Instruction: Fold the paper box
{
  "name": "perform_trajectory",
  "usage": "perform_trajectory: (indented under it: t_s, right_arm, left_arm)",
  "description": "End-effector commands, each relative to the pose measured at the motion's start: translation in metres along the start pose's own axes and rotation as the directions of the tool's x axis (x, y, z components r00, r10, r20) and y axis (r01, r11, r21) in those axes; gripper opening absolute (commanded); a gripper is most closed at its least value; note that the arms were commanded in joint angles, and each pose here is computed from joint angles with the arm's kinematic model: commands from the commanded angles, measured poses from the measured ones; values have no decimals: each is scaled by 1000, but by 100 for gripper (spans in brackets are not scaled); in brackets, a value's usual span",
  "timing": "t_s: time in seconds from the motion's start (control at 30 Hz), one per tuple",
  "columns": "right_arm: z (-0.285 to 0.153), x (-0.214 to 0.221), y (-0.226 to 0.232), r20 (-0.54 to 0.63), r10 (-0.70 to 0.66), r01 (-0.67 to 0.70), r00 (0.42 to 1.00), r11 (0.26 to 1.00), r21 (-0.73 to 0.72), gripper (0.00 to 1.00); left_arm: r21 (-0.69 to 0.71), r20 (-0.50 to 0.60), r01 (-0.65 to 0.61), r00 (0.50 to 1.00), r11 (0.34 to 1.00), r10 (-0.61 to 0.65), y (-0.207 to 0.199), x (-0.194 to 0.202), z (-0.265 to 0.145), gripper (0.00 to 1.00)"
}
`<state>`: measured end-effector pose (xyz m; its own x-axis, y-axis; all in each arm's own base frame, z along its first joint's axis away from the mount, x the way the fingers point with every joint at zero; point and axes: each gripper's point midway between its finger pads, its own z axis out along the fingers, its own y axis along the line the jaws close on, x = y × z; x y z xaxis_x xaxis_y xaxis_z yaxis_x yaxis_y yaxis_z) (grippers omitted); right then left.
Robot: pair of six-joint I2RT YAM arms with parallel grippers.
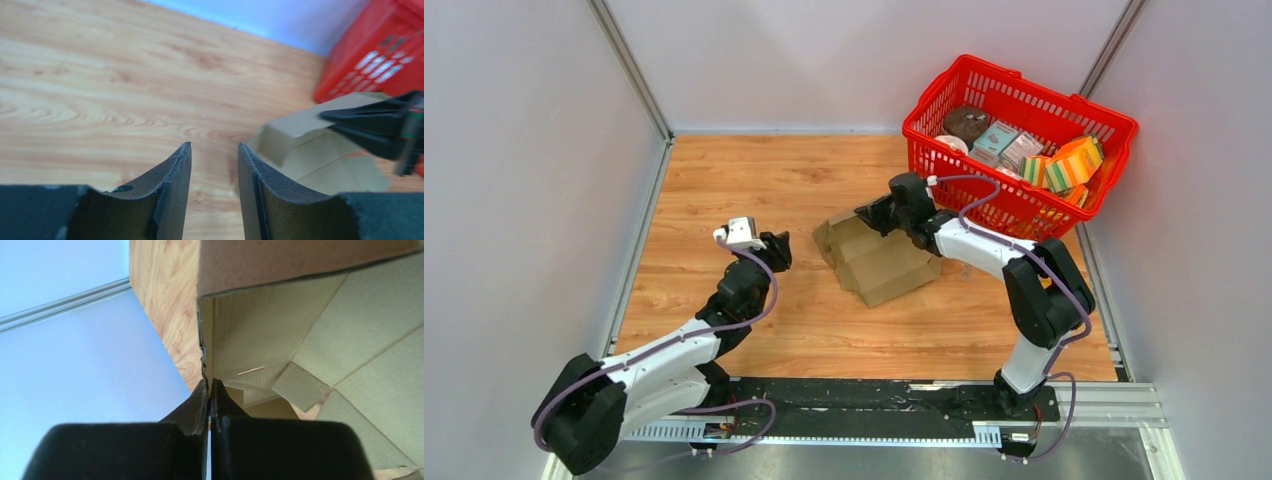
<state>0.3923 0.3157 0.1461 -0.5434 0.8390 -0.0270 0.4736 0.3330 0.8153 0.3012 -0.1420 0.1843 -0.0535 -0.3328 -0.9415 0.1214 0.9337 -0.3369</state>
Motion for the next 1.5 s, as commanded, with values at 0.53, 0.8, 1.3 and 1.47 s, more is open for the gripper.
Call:
perform_trajectory:
  t_s: [0.53, 0.8, 1.3, 1.47]
  right_arm:
    - [10, -10, 0, -200, -12, -18, 980, 989, -147, 0]
    - [7, -11, 0, -196, -20, -13, 980, 986, -165, 0]
    - [2, -13, 1, -175, -38, 5, 984, 984, -180, 0]
    - [1, -9, -2, -181, -19, -13, 983, 985, -173, 0]
  left_arm:
    - [163, -344, 9, 938, 987, 49, -46, 81, 49, 56]
    - [262, -367, 25, 927, 965, 76, -68, 89, 50, 48]
    - [278, -413, -7, 902, 961, 126, -82, 105, 54, 46]
    - [252, -421, -7, 900, 968, 116, -87, 114, 59, 37]
